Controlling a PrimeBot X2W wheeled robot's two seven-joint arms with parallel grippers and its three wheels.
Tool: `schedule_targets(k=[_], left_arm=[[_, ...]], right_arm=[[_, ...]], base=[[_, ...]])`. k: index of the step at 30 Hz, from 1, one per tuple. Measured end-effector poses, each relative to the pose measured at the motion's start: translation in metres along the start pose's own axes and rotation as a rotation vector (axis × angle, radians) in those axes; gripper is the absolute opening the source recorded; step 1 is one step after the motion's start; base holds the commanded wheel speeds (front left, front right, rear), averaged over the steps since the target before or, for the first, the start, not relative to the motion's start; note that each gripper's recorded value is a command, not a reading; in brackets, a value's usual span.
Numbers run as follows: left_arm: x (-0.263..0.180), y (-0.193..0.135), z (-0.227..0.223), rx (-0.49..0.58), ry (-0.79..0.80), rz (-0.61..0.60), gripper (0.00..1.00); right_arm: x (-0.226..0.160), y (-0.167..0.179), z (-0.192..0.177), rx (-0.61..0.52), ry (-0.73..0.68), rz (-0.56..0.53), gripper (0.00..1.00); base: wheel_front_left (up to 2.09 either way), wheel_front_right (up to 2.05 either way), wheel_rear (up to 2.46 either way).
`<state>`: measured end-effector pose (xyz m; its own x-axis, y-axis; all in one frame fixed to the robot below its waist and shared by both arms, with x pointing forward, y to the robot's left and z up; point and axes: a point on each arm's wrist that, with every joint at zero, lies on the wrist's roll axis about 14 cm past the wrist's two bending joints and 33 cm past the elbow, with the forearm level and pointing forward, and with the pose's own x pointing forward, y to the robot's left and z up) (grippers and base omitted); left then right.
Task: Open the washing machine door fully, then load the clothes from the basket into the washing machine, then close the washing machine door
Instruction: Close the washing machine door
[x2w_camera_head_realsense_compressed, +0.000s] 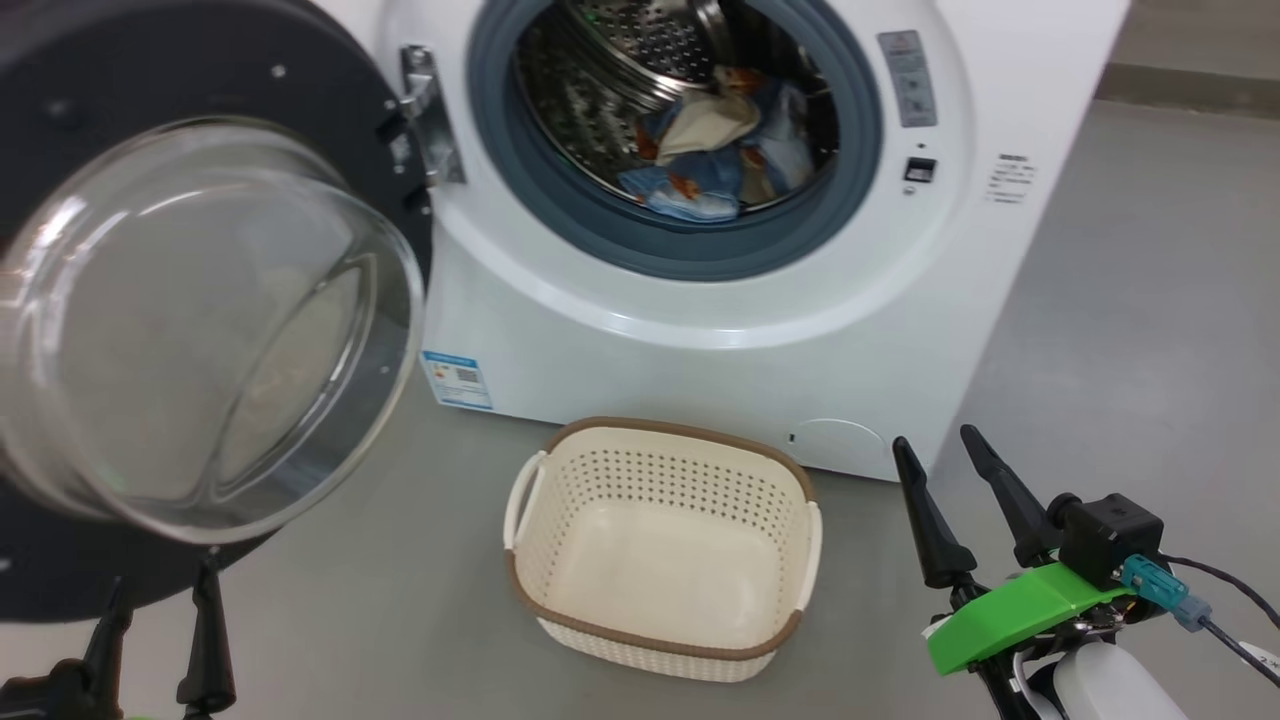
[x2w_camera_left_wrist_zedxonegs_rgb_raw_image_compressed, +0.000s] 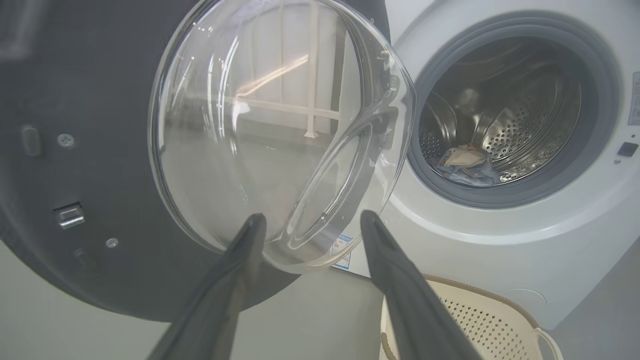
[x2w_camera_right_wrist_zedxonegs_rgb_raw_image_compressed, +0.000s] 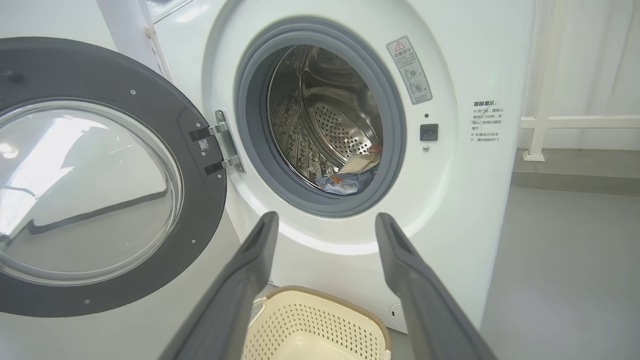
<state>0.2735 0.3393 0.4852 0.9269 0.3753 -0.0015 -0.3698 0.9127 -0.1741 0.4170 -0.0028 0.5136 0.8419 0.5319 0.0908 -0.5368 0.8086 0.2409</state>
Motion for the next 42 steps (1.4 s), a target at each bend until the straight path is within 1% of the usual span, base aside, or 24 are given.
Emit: schedule_targets(k=[10, 15, 25, 40, 41, 42], left_arm=[[-0.022, 0.03, 0.01, -0.004, -0.038, 0.096, 1.0], [-0.03, 0.04, 0.014, -0.013, -0.053, 0.129, 1.0], [-0.031, 0.038, 0.016, -0.031, -0.071, 0.136, 1.0], [-0.03, 0.036, 0.019, -0.034, -0.083, 0.133, 1.0], [-0.031, 0.037, 0.019, -0.035, -0.084, 0.134, 0.85], [-0.031, 0.037, 0.019, -0.035, -0.084, 0.135, 0.61]], right_arm=[[0.014, 0.034, -0.003, 0.003, 0.012, 0.098, 1.0], [0.017, 0.044, -0.004, 0.002, 0.017, 0.128, 1.0], [0.015, 0.051, -0.006, -0.001, 0.024, 0.145, 1.0], [0.013, 0.049, -0.005, -0.013, 0.025, 0.145, 1.0], [0.013, 0.049, -0.005, -0.014, 0.026, 0.146, 1.0], [0.013, 0.049, -0.005, -0.015, 0.026, 0.146, 1.0]], base=[[0.0, 0.0, 0.0], [0.0, 0.0, 0.0], [0.0, 0.0, 0.0], [0.0, 0.0, 0.0], [0.0, 0.0, 0.0], [0.0, 0.0, 0.0]])
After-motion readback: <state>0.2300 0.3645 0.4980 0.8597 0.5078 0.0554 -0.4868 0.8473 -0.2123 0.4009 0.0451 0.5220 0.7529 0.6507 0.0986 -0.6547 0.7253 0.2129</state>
